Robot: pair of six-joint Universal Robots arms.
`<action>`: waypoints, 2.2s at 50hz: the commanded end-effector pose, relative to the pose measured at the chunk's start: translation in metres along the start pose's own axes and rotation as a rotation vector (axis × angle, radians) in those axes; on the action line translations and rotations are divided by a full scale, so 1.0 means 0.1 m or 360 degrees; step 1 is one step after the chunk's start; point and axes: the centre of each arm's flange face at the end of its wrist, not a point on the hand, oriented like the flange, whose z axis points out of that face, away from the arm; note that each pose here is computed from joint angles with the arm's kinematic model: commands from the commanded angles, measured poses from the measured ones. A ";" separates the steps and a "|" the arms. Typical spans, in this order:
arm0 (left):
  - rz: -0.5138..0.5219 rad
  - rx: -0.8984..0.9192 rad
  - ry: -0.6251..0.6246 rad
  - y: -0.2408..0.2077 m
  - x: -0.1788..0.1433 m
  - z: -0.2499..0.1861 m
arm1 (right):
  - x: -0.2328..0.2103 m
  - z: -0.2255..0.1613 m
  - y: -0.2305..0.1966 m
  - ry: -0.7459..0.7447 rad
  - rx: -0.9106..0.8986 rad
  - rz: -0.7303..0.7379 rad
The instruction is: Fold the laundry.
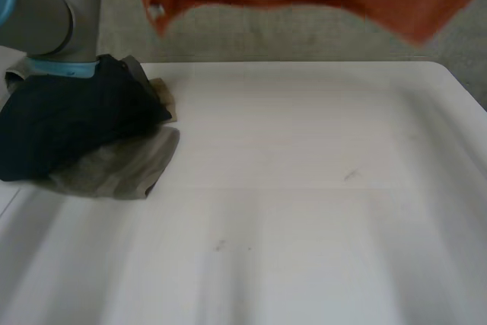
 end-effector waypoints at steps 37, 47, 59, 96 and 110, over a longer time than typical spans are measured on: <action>-0.0213 -0.1445 0.0778 1.19 0.56 -2.84 | -0.95 -1.85 1.55 -0.0984 -0.1143 0.0001; -0.0236 -0.1464 0.0762 1.19 0.54 -2.85 | -0.94 -1.86 1.57 -0.0986 -0.1151 -0.0003; -0.0395 -0.1502 0.0824 0.93 0.50 -2.87 | -0.90 -1.87 1.53 -0.1008 -0.1199 -0.0017; 0.0274 -0.1333 0.1439 0.24 0.69 -2.62 | -0.50 -1.90 1.52 -0.1255 -0.1361 -0.0431; 0.0390 -0.1231 0.1136 1.07 1.18 -2.06 | -0.92 -1.46 1.97 -0.0983 -0.1158 -0.0605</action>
